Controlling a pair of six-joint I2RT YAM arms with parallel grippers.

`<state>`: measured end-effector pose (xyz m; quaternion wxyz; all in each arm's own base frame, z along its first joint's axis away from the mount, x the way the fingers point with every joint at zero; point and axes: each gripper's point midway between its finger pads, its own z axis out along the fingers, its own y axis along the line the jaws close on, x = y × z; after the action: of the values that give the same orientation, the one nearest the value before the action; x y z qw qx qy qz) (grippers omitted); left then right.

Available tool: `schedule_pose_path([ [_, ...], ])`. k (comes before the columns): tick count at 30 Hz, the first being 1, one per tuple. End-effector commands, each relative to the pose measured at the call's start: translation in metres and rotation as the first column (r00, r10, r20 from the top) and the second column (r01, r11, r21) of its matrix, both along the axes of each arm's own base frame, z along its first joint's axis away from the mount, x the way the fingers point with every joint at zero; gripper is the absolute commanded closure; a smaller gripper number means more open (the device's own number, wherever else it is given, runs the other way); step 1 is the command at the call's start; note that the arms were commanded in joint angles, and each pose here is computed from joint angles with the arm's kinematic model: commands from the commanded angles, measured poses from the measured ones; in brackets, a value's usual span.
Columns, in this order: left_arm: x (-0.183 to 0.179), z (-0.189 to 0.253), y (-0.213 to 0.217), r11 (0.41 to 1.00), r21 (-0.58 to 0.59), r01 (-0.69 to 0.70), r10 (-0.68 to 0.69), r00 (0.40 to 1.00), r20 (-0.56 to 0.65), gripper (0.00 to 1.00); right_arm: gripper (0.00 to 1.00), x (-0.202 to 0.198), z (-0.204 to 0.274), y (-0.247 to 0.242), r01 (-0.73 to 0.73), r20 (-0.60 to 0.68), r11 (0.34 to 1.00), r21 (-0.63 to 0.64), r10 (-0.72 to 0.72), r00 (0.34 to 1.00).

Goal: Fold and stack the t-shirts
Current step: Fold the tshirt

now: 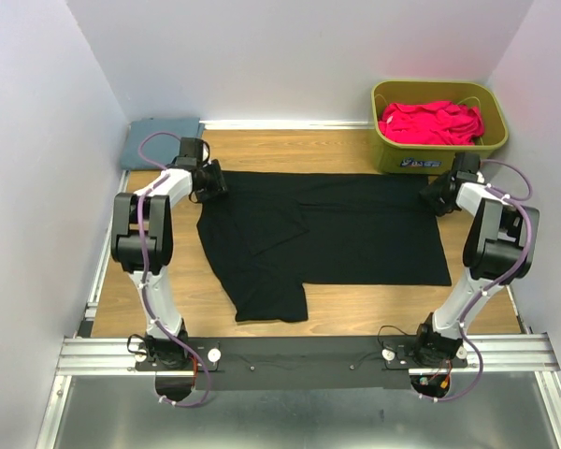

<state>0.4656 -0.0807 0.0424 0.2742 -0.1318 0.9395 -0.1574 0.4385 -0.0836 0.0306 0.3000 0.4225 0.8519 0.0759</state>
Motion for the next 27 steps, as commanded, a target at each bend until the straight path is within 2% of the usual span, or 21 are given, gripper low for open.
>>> schedule_pose_path([
  [1,-0.017,0.040,0.014,0.999,0.036,-0.025,0.023,0.998,0.059,0.39,0.41,-0.025,0.011,0.003,-0.065,-0.034,0.998,0.002,0.065,0.997],
  [4,-0.042,0.054,0.019,0.998,0.063,-0.030,0.026,0.998,0.063,0.38,0.40,-0.047,0.019,0.011,-0.119,-0.073,0.993,-0.007,0.118,0.990],
  [5,-0.061,0.043,0.024,0.996,0.086,-0.035,0.034,0.999,0.014,0.37,0.39,-0.054,0.020,0.013,-0.127,-0.088,0.992,-0.018,0.125,0.988],
  [7,-0.080,0.049,0.026,0.994,0.104,-0.038,0.037,0.999,0.009,0.37,0.37,-0.067,0.027,0.016,-0.143,-0.103,0.989,-0.046,0.137,0.985],
  [8,-0.097,0.038,0.028,0.993,0.113,-0.033,0.036,0.999,-0.030,0.37,0.35,-0.077,0.027,0.018,-0.157,-0.134,0.985,-0.065,0.147,0.980],
  [14,-0.172,0.027,0.020,0.989,0.150,0.014,0.012,0.985,-0.172,0.36,0.34,-0.101,0.042,0.030,-0.217,-0.192,0.968,-0.129,0.190,0.963],
  [22,-0.226,0.006,0.003,0.981,0.177,0.082,-0.020,0.945,-0.326,0.41,0.33,-0.110,0.047,0.044,-0.287,-0.219,0.946,-0.153,0.251,0.943],
  [27,-0.237,0.001,0.000,0.983,0.177,0.058,0.008,0.935,-0.355,0.54,0.33,-0.114,0.047,0.052,-0.319,-0.218,0.937,-0.145,0.284,0.934],
])
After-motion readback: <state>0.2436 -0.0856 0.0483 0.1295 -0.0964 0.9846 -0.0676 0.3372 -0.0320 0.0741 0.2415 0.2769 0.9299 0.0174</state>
